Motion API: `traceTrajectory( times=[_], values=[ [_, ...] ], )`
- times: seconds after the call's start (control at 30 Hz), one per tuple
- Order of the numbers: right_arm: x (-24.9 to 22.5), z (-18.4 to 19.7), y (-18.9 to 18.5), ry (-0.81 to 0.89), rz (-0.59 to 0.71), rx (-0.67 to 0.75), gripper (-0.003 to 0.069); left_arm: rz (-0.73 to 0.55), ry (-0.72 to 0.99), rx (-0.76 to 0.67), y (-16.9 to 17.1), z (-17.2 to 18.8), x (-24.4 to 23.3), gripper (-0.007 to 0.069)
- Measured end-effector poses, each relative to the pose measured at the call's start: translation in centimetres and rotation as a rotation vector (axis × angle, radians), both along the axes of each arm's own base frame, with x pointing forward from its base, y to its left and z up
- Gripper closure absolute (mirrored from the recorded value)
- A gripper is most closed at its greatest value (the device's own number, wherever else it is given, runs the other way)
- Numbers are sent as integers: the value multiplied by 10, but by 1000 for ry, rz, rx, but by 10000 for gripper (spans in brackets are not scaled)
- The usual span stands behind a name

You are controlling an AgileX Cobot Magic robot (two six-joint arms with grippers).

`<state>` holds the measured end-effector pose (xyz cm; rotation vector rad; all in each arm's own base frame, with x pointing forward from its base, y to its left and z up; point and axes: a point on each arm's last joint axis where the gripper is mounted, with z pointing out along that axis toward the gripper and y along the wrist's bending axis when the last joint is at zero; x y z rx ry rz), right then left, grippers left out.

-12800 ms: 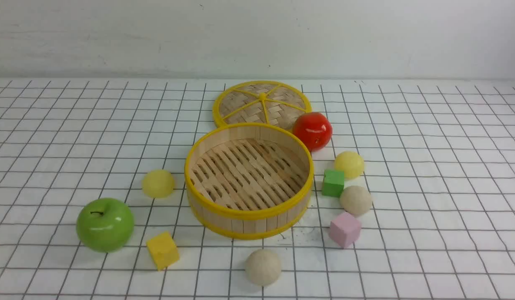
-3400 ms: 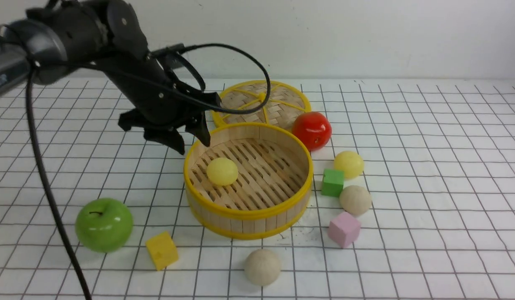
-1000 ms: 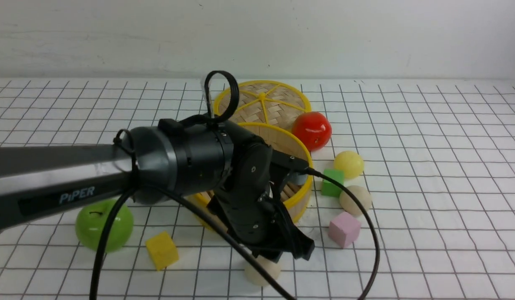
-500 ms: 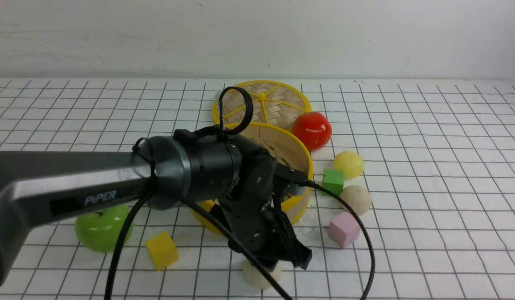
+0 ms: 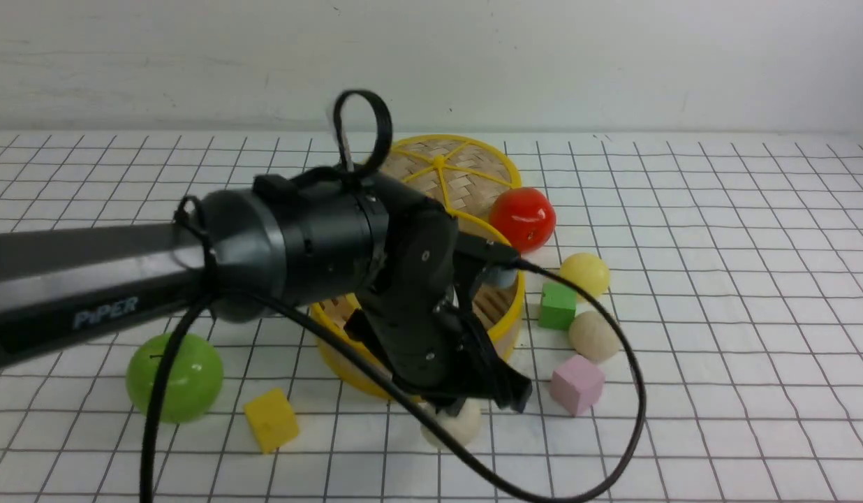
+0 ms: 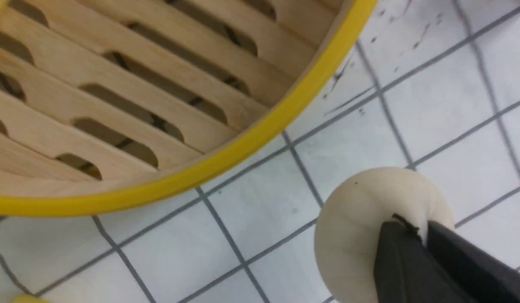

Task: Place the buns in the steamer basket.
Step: Use the left arm to grab a steamed stuffed bun, then use the left arm to put the steamed stuffed bun into the steamer

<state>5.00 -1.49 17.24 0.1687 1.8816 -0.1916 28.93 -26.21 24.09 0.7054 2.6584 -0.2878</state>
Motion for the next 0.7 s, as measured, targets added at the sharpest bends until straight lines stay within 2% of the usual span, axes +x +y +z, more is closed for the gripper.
traceTrajectory(
  times=[0.13, 0.23, 0.47, 0.7],
  values=[
    [0, 0, 0, 0, 0, 0, 420, -4, -90, -62, 1, 34, 1, 617],
    [0, 0, 0, 0, 0, 0, 420, -5, -162, -92, 0, 44, 4, 617],
    [0, 0, 0, 0, 0, 1, 420, 53, -265, -66, 0, 36, 21, 613],
    [0, 0, 0, 0, 0, 1, 420, 163, -322, 9, -1, 7, 41, 607]
  ],
)
